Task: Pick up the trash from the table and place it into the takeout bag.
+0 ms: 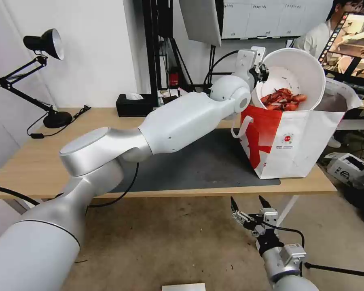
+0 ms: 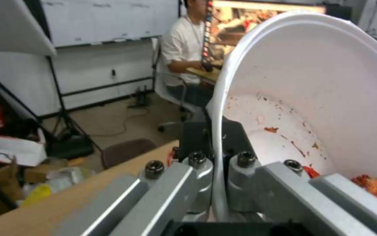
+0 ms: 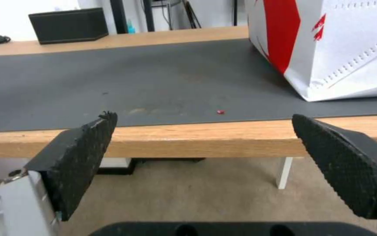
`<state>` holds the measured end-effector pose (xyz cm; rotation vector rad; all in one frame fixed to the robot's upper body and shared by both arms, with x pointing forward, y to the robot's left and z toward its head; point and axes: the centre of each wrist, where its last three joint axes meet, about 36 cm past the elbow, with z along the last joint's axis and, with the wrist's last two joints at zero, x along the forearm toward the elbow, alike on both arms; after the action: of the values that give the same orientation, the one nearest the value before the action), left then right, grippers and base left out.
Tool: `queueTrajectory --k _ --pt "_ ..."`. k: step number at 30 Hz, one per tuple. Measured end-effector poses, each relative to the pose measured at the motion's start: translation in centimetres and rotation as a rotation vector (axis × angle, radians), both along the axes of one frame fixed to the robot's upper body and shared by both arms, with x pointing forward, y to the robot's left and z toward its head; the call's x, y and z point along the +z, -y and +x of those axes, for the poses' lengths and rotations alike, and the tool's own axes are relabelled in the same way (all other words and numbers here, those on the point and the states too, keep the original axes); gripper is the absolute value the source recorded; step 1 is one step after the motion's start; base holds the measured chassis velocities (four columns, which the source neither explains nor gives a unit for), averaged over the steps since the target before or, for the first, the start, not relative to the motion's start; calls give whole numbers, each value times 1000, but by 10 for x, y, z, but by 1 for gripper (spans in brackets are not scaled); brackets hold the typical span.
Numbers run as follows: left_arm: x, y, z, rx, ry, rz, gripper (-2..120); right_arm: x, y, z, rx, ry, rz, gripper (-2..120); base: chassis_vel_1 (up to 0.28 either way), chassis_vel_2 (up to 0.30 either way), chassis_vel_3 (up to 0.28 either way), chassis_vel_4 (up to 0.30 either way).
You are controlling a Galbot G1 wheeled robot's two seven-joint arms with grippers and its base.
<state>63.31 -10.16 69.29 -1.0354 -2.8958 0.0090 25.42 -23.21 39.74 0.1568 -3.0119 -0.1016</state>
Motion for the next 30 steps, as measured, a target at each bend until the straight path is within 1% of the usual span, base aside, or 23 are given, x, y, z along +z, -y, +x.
queueTrajectory --k 2,5,7,10,18,19,20,22,23,26,27,28,29,30 --pt "-4 3 -2 -29 -16 16 0 0 0 0 0 0 0 100 0 0 0 0" --pt "-10 4 -3 -40 -26 27 0 0 0 0 0 0 0 100 0 0 0 0" --pt "-12 4 -3 -41 -30 29 0 0 0 0 0 0 0 100 0 0 0 0" --pt "-23 3 -2 -39 -51 30 0 0 0 0 0 0 0 100 0 0 0 0" --pt "-30 2 -1 -53 -69 28 0 0 0 0 0 0 0 100 0 0 0 0" --pt "-30 2 -1 -58 -73 28 7 0 0 0 0 0 0 100 0 0 0 0" --pt "-30 2 -1 -63 -77 29 11 0 0 0 0 0 0 100 0 0 0 0" --pt "-29 4 -4 -83 -95 27 21 0 0 0 0 0 0 100 0 0 0 0" --pt "-29 4 -4 -83 -95 27 21 0 0 0 0 0 0 100 0 0 0 0" --pt "-29 6 -9 -105 -117 20 35 0 0 0 0 0 0 100 0 0 0 0" --pt "-29 6 -9 -105 -117 20 35 0 0 0 0 0 0 100 0 0 0 0" --pt "-29 7 -10 -109 -121 19 40 0 0 0 0 0 0 100 0 0 0 0" --pt "-30 7 -11 -112 -124 19 43 0 0 0 0 0 0 100 0 0 0 0" --pt "-30 8 -12 -114 -127 19 50 0 0 0 0 0 0 100 0 0 0 0"
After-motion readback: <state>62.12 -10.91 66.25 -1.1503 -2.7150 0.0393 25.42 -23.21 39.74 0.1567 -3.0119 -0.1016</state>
